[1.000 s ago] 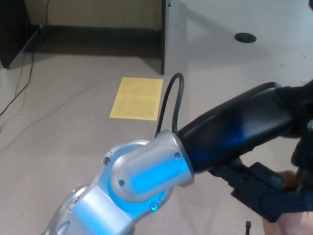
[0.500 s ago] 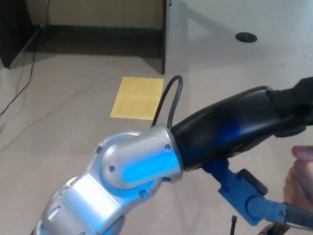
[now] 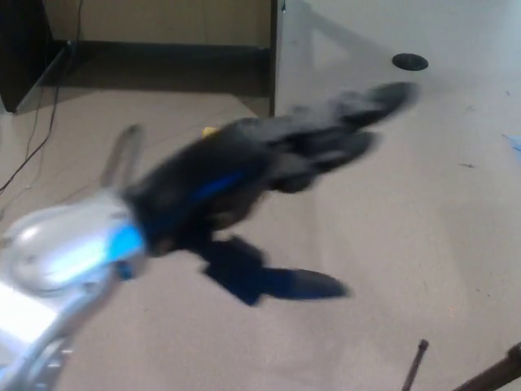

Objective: There is a tripod standing in front of the robot and the robot extends its left arm to grab it. It lifts the tripod and passes it to a person.

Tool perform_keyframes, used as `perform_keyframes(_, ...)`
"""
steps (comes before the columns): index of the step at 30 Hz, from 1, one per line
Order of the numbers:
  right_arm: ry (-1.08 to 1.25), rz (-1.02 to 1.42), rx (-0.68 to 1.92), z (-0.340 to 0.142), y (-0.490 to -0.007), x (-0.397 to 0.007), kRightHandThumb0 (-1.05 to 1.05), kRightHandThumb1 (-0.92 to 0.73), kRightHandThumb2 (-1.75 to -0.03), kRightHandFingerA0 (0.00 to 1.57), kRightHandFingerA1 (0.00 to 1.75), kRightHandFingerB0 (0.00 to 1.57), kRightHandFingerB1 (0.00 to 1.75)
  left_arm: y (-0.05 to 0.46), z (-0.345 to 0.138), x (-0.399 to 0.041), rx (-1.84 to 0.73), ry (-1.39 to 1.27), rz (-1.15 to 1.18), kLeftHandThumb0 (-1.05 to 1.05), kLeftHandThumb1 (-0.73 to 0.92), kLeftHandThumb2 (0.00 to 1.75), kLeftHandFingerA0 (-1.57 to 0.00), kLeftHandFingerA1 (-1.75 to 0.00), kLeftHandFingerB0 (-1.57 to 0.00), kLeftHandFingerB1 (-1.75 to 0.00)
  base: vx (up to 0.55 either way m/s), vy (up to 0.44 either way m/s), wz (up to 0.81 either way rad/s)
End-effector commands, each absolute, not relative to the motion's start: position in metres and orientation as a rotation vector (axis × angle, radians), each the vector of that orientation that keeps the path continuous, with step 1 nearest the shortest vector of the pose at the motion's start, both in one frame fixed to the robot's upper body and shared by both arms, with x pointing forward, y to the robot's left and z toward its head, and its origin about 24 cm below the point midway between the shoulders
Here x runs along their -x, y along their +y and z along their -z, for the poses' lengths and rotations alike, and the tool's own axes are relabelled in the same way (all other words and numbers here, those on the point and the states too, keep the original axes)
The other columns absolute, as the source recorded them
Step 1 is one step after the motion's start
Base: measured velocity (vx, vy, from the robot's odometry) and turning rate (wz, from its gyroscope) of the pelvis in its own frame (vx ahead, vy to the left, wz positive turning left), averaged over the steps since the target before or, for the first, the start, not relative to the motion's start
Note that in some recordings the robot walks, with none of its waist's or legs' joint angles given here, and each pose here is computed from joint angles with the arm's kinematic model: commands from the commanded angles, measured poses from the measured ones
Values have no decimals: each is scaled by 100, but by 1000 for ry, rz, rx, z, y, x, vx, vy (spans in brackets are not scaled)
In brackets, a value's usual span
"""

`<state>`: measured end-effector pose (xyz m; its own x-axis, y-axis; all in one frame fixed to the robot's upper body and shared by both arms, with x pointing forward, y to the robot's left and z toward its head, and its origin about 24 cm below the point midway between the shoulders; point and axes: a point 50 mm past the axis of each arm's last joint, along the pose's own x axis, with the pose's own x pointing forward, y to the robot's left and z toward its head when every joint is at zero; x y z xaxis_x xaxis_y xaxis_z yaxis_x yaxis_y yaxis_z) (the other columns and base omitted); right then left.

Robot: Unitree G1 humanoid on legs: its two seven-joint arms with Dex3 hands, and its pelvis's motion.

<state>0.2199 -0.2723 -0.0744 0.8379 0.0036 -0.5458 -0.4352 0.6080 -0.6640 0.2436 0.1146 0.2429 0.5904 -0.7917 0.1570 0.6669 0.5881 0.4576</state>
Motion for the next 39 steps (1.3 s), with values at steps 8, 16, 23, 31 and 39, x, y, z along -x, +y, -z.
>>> perform_keyframes(8,560,-259,879,75,-275,-219,-46,-60,-88,68,64,41,50,210,-168,-236,-329,-163,604,-72,40,56,0,-13,0,0,0,0,0)
perform_keyframes(16,572,-266,886,77,-276,-215,-40,-73,-62,75,52,46,36,280,-64,-218,-289,126,281,-72,46,56,0,0,0,0,0,0,0)
perform_keyframes(23,578,-269,884,78,-275,-215,-40,-73,-62,73,51,46,36,312,-15,-205,-377,306,140,-45,32,64,0,-10,0,0,0,0,0)
perform_keyframes(31,585,-270,884,79,-274,-215,-40,-73,-62,71,48,46,36,339,32,-181,-476,532,-55,-25,42,64,-4,-35,-3,-20,0,0,0)
perform_keyframes(39,595,-274,895,83,-275,-209,-46,-60,-89,70,68,41,50,358,43,-175,-573,764,-16,-64,40,69,-18,-39,-8,-33,0,0,0)
